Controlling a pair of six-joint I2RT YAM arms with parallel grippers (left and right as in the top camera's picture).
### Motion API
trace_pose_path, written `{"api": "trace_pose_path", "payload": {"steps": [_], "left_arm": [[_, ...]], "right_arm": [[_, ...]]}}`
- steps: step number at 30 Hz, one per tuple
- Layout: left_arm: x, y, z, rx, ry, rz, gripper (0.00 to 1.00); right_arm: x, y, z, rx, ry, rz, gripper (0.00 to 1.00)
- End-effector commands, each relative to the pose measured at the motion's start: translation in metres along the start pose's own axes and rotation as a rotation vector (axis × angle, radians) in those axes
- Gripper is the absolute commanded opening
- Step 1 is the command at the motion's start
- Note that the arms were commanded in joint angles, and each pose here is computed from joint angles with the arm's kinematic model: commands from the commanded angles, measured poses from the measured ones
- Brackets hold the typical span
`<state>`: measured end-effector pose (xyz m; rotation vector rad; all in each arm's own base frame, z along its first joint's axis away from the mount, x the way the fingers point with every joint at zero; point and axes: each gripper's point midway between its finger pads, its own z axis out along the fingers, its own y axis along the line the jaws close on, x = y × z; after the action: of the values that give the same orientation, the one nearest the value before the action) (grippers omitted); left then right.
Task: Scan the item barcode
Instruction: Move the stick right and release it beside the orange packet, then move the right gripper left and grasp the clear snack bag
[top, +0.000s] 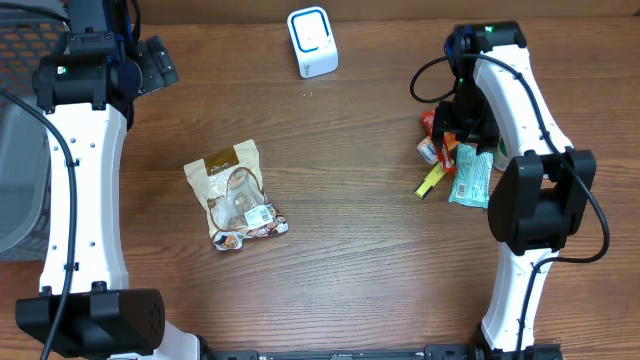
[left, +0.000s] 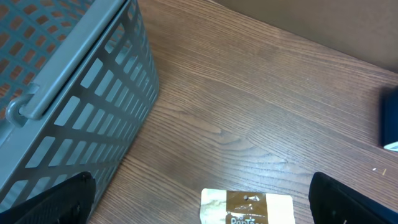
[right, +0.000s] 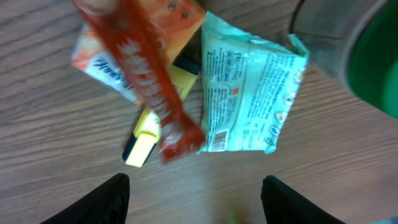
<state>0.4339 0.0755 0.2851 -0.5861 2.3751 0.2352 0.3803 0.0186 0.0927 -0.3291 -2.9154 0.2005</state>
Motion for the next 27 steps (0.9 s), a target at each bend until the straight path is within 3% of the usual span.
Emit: {"api": "trace_pose_path", "payload": {"steps": [1,9,15,27], "left_arm": [[-0.002,-0.001,0.002,-0.009,-0.005,-0.010,0.99],[-0.002,-0.001,0.002,-0.009,-0.005,-0.011,1.00],[-0.002,-0.001,0.002,-0.009,-0.005,-0.011,1.00],[-0.002,-0.001,0.002,-0.009,-0.005,-0.011,1.00]], "right_arm": [[0.003,0.015,0.009,-0.041,0.019,-0.015,0.69],[0.011,0.101,0.000,-0.247,-0.031,-0.190,0.62],[0.039,0.180,-0.006,-0.272,-0.114,-0.377,0.62],[0.120,0.359,-0.037,-0.438,-0.451,-0.760,0.62]]}}
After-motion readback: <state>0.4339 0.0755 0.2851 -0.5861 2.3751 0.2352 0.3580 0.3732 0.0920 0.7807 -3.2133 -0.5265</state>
